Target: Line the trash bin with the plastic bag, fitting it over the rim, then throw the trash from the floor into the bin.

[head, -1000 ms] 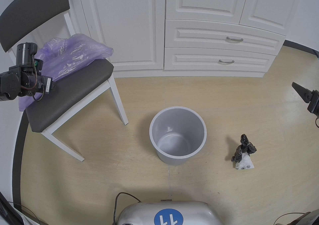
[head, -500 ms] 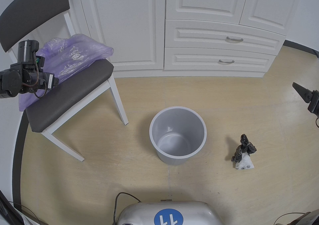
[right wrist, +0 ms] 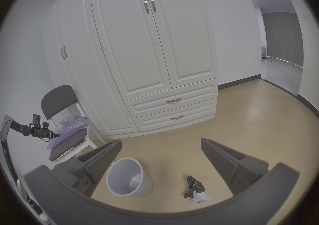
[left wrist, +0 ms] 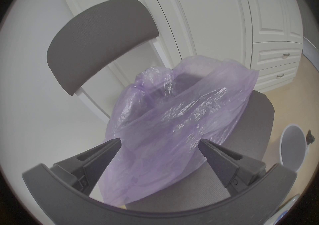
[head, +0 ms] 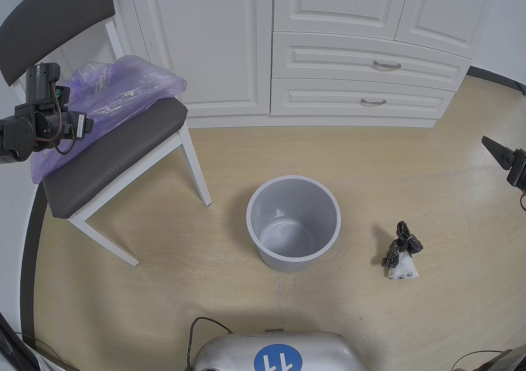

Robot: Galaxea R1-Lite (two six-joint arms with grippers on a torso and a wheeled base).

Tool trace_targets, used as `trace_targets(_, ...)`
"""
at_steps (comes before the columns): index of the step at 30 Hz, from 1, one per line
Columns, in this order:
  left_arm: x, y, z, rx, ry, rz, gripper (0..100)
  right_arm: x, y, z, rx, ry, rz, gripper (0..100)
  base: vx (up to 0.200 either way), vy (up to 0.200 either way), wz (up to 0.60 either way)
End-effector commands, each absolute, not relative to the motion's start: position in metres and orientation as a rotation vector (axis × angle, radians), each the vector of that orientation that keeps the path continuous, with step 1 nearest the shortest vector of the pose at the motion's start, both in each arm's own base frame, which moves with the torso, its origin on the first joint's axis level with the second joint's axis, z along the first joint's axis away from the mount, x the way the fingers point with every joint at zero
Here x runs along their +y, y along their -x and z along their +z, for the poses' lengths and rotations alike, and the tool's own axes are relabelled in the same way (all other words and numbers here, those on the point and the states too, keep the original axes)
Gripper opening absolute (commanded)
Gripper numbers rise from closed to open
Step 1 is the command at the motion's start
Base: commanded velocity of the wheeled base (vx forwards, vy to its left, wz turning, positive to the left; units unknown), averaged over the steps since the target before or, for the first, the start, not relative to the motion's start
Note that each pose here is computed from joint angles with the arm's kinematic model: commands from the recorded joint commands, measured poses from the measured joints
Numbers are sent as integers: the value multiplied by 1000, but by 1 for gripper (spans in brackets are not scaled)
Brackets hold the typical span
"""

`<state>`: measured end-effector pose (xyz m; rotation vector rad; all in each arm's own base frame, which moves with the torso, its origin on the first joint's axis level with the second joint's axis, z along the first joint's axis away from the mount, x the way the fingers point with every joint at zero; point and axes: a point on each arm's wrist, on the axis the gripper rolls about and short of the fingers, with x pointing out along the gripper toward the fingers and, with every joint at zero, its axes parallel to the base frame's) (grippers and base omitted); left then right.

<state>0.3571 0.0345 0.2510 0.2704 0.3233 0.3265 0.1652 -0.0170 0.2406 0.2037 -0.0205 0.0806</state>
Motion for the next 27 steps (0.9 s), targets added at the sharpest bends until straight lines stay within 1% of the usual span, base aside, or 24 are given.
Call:
trace_targets(1, 27, -359, 240, 298, -297, 309, 100, -17, -165, 241, -22, -203, 81, 100, 0, 0, 0)
trace_targets(6, 21, -359, 234, 260, -355, 294, 100, -17, -165, 241, -23, -203, 83, 100, 0, 0, 0)
trace_targets(19, 17, -374, 219, 289, -372, 274, 100, -17, -165, 241, -22, -205, 83, 100, 0, 0, 0)
trace_targets(27, 16, -387, 227, 248, -368, 280, 100, -17, -166, 241, -20, -205, 82, 100, 0, 0, 0)
